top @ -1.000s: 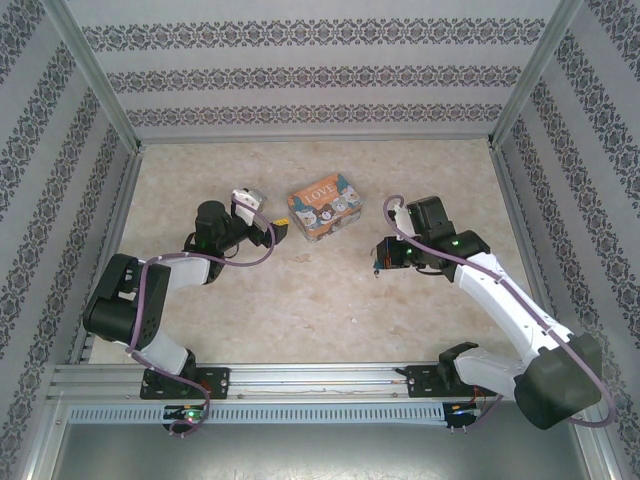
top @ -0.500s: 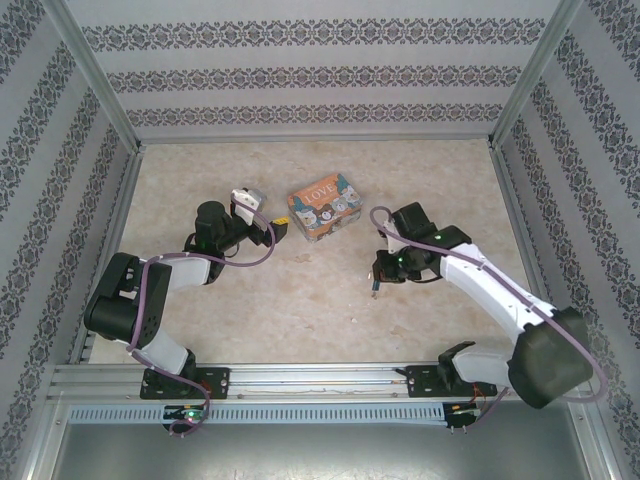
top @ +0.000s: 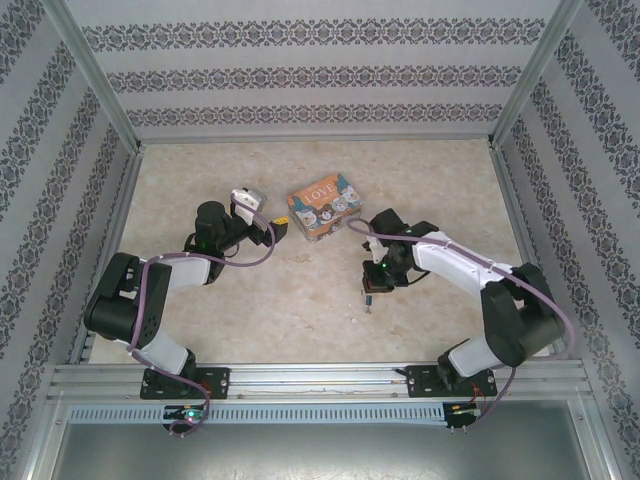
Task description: Unlock the padlock with the key
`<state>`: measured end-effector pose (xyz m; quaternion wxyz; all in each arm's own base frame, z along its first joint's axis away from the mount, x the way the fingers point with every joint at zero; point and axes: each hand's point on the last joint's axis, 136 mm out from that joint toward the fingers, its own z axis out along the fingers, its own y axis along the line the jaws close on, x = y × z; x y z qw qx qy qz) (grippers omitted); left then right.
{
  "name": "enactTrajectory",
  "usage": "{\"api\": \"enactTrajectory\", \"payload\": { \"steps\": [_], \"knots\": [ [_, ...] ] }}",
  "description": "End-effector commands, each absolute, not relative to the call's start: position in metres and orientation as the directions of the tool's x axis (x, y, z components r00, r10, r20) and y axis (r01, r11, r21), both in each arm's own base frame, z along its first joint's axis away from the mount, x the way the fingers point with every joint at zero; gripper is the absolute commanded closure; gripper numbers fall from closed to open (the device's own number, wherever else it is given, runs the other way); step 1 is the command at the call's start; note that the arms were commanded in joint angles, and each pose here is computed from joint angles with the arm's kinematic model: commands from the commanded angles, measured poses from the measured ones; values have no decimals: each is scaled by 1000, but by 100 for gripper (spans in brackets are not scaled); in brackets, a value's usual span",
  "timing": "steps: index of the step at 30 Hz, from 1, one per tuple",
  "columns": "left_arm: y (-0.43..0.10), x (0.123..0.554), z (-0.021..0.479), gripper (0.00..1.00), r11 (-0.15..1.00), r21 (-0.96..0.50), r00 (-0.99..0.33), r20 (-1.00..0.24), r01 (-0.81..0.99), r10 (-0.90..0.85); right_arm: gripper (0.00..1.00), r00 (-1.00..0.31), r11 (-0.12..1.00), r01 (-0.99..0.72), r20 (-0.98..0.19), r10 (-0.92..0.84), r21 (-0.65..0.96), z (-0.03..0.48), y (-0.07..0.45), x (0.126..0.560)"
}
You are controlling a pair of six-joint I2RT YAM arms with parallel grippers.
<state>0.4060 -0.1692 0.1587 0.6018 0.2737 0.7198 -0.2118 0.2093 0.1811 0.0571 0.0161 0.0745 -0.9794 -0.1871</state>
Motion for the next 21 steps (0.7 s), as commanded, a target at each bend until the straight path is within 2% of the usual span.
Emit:
{"api": "enactTrajectory", "payload": {
  "steps": [1, 21],
  "knots": [
    [-166, 406, 172, 1, 760, 51, -75, -989, 648, 131, 100, -982, 904, -177, -7, -189, 390, 59, 192, 214],
    [-166, 404, 176, 1, 755, 65, -64, -988, 653, 140, 100, -973, 892, -178, 60, -222, 416, 25, 212, 216]
  ]
}}
